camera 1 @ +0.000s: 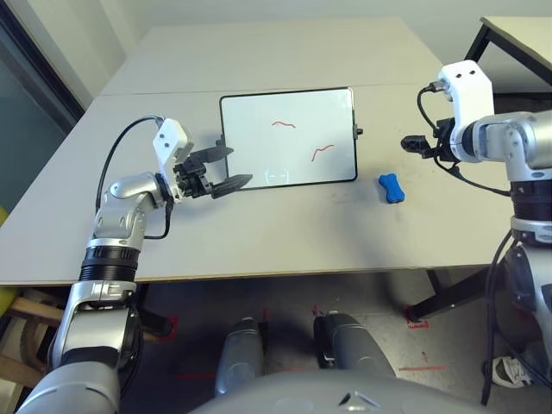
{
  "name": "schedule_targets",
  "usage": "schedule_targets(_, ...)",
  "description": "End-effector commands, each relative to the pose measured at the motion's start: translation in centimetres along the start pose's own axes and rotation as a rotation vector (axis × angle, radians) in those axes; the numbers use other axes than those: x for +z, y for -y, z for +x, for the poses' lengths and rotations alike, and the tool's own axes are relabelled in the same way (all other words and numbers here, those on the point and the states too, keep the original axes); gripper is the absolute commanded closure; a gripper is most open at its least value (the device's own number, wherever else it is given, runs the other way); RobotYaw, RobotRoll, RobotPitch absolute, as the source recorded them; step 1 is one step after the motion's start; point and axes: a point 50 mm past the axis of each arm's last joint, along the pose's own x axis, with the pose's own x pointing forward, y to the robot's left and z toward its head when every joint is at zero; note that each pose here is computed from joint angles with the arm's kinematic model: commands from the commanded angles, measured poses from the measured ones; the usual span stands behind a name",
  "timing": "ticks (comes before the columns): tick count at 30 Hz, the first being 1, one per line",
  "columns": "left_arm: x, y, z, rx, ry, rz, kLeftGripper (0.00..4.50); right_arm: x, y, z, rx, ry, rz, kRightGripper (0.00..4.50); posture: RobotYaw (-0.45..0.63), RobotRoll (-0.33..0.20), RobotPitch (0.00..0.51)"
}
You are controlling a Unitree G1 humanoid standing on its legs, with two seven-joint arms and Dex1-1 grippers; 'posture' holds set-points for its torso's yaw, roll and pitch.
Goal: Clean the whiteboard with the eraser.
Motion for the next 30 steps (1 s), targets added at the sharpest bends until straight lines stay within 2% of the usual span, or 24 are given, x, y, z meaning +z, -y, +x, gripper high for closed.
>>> schedule_targets(1,0.0,0.0,0.4,0.001,-0.010,0.021,0.00,-1.0,-0.5,1.0,0.006,-0.071,0.017,0.02,-0.15,0.000,0.054)
schedule_targets(10,-0.3,0.1,0.5,0.018,0.000,0.021,0.00,-3.5,-0.1,3.5,-0.058,-0.133,0.072,0.02,-0.14,0.000,0.056)
schedule_targets(17,-0.5,0.0,0.6,0.018,-0.006,0.021,0.00,-5.0,0.0,4.4,-0.075,-0.168,0.102,0.02,-0.14,0.000,0.051)
schedule_targets(30,-0.7,-0.3,0.8,0.020,-0.010,0.030,0.00,-5.9,-0.1,5.0,-0.076,-0.192,0.121,0.02,-0.14,0.000,0.050)
